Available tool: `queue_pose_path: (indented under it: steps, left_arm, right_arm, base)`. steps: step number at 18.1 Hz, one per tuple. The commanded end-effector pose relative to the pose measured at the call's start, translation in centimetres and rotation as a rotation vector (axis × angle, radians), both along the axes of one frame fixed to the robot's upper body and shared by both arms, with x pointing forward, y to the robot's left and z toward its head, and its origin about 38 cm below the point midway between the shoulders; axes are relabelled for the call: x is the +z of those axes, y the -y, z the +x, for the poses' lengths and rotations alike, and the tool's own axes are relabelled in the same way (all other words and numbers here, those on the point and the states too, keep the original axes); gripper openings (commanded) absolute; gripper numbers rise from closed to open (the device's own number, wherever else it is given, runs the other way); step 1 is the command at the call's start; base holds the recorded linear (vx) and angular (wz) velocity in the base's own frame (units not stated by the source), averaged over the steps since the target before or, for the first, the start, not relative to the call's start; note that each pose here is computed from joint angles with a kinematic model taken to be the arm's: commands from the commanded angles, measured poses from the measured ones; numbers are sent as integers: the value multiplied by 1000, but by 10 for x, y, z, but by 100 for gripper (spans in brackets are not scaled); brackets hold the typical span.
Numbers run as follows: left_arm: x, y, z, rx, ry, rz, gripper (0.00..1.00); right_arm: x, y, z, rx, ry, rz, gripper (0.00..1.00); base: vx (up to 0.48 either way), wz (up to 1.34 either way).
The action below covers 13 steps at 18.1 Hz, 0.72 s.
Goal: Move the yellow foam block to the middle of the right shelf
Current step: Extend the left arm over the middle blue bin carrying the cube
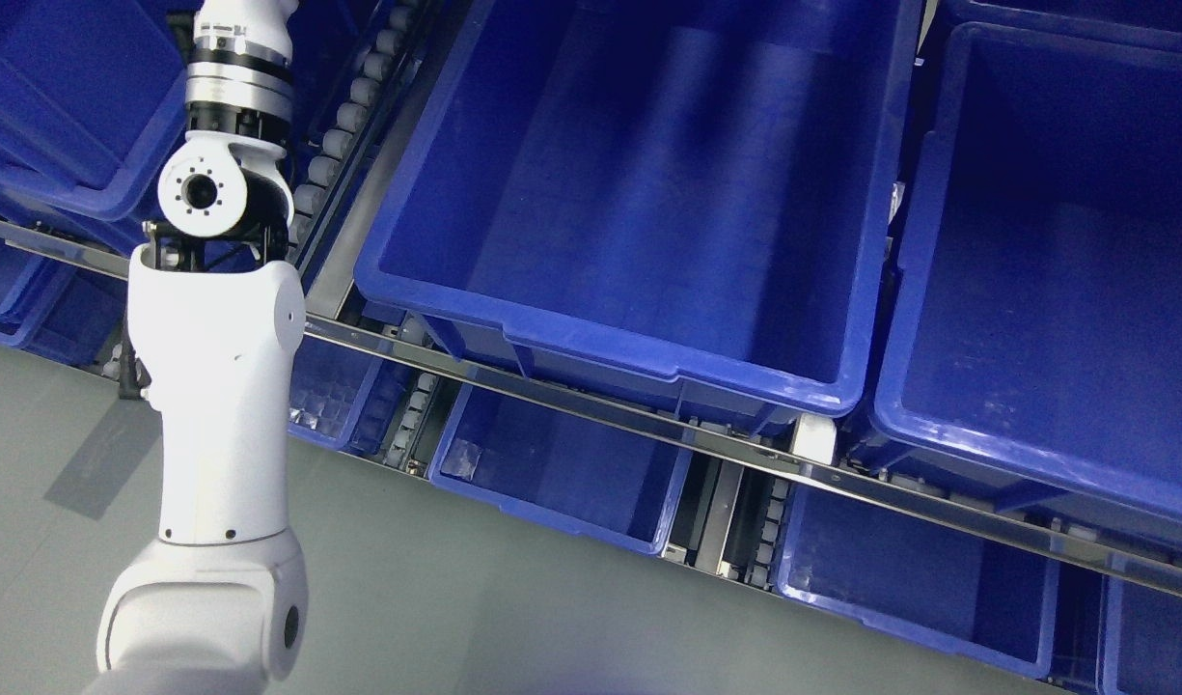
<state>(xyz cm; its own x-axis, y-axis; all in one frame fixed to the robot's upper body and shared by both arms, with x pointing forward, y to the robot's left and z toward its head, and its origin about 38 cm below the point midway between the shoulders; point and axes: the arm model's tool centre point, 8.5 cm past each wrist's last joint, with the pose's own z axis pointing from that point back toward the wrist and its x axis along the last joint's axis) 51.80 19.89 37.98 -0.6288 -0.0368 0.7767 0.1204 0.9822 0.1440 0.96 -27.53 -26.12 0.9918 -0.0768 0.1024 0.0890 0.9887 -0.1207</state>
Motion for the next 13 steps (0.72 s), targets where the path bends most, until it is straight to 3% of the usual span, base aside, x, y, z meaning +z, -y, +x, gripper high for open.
queue_pose_path:
  steps: [1, 6, 9, 12, 13]
  left_arm:
    - [5, 50, 27, -48, -92, 300, 0]
    - [-3, 96, 36, -167, -186, 659, 0]
    - [-13, 111, 33, -220, -210, 749, 1]
    - [-26, 116, 36, -217, -242, 800, 11]
    - [-29, 118, 36, -220, -244, 808, 18]
  right_arm:
    - [1, 12, 5, 5, 15, -18, 100]
    - [1, 12, 5, 5, 15, -18, 100]
    - [1, 12, 5, 5, 15, -18, 100]
    - [1, 12, 5, 5, 15, -18, 100]
    - [1, 12, 5, 5, 15, -18, 100]
  base:
    - [11, 0]
    - [0, 0]
    - [0, 0]
    - [0, 0]
    - [0, 0]
